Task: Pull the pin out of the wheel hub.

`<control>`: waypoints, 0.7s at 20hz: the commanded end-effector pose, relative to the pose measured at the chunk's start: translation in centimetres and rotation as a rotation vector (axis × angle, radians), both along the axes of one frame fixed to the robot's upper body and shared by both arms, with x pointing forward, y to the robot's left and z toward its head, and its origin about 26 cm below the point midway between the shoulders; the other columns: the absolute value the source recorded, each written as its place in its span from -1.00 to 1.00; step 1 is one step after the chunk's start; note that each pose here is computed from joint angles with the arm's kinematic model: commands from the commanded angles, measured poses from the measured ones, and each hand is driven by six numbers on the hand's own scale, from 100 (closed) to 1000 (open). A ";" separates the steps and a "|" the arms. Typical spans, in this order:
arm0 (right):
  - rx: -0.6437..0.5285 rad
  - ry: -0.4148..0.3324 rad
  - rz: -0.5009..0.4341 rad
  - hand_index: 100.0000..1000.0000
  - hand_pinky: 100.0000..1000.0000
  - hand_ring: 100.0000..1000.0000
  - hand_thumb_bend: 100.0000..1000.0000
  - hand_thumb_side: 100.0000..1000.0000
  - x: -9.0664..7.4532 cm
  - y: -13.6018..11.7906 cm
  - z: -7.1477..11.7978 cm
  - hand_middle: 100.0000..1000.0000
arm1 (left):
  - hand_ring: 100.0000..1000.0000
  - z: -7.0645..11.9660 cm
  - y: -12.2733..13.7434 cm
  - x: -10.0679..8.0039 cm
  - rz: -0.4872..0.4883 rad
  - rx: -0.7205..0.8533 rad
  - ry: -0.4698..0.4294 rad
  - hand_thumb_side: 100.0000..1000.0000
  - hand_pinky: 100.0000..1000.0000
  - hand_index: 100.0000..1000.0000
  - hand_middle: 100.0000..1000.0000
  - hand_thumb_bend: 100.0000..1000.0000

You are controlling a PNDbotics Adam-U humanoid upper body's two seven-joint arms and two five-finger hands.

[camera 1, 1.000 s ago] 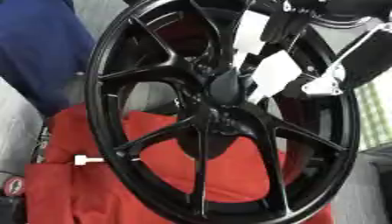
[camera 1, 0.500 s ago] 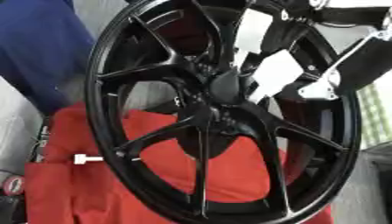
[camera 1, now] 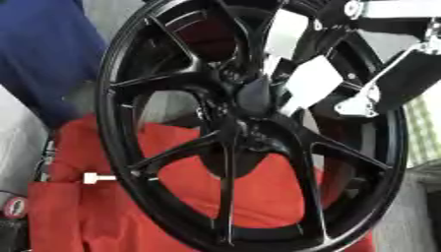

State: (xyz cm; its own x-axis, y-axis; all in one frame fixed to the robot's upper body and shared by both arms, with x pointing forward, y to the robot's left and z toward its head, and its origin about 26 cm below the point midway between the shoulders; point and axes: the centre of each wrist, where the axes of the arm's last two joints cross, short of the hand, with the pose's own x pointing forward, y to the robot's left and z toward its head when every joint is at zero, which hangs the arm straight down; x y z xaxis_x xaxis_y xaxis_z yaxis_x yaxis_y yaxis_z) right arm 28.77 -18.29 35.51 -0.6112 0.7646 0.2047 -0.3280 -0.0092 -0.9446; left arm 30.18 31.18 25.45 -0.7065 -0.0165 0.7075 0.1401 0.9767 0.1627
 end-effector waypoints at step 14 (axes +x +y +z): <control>-0.050 0.107 -0.102 0.43 0.68 0.59 -0.46 -1.00 -0.2 -0.6 0.6 0.33 | 0.31 0.8 -0.3 -0.3 -0.011 0.013 -0.027 0.12 0.62 0.52 0.13 -1.00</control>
State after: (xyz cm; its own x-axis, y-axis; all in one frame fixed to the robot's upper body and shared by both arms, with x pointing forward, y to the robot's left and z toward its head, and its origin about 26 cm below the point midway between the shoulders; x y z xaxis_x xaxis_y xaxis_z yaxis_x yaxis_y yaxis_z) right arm 28.86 -18.49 35.30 -0.6050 0.7730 0.1909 -0.3185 -0.0152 -0.9478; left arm 30.20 31.08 25.43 -0.7040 -0.0150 0.7100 0.1450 0.9757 0.1645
